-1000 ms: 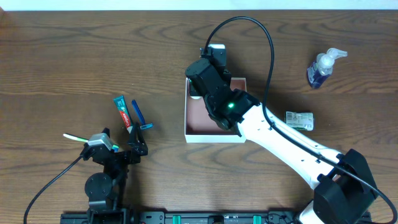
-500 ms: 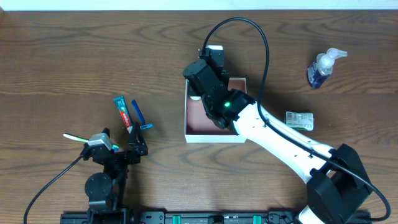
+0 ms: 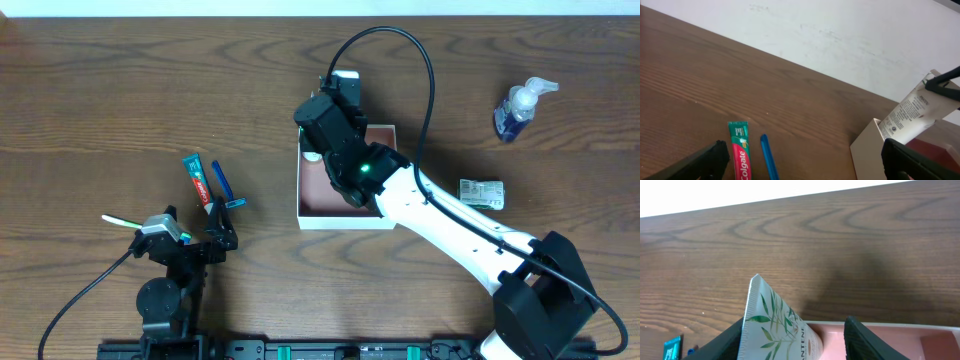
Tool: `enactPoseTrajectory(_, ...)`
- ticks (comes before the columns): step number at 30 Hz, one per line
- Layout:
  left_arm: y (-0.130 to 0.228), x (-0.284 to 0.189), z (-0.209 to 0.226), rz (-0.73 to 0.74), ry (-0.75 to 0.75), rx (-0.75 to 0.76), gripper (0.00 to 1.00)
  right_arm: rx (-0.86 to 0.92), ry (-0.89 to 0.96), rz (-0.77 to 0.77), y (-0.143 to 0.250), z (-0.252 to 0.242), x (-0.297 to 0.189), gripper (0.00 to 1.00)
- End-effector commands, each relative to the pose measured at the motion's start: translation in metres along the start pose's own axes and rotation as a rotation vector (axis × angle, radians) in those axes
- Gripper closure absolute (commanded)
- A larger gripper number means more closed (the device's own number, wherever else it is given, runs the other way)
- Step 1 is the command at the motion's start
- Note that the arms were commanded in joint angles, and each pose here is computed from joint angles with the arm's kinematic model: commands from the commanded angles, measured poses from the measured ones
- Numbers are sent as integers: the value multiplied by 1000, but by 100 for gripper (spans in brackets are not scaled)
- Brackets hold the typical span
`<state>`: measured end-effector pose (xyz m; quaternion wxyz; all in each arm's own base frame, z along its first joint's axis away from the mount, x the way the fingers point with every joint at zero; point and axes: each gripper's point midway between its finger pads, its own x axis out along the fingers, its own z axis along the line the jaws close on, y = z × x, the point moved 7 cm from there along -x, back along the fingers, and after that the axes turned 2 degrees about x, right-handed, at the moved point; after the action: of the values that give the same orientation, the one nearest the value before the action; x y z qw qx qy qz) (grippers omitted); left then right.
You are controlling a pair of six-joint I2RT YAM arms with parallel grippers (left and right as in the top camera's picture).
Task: Pack container
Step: 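Move the right gripper back toward the blue soap pump bottle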
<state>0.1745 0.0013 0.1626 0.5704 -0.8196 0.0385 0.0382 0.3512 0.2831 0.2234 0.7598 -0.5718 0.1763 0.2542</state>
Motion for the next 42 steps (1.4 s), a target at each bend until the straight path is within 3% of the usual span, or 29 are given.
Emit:
enactPoseTrajectory(1, 12, 2, 6, 34, -19, 6, 2, 4, -8, -24, -3, 8, -4, 42)
enactPoseTrajectory(10, 12, 2, 6, 34, -19, 6, 2, 18, -96, -99, -33, 23, -44, 34)
enactPoseTrajectory(18, 12, 2, 6, 34, -19, 6, 2, 2, -119, -234, -94, -7, -119, 1)
enactPoseTrajectory(23, 12, 2, 6, 34, -19, 6, 2, 17, 27, -251, -125, -76, -144, 1)
enactPoseTrajectory(29, 12, 2, 6, 34, -19, 6, 2, -10, 179, -137, -135, -156, -141, 1)
enactPoseTrajectory(42, 12, 2, 6, 34, -19, 6, 2, 340, 506, -19, -130, -282, -102, 1)
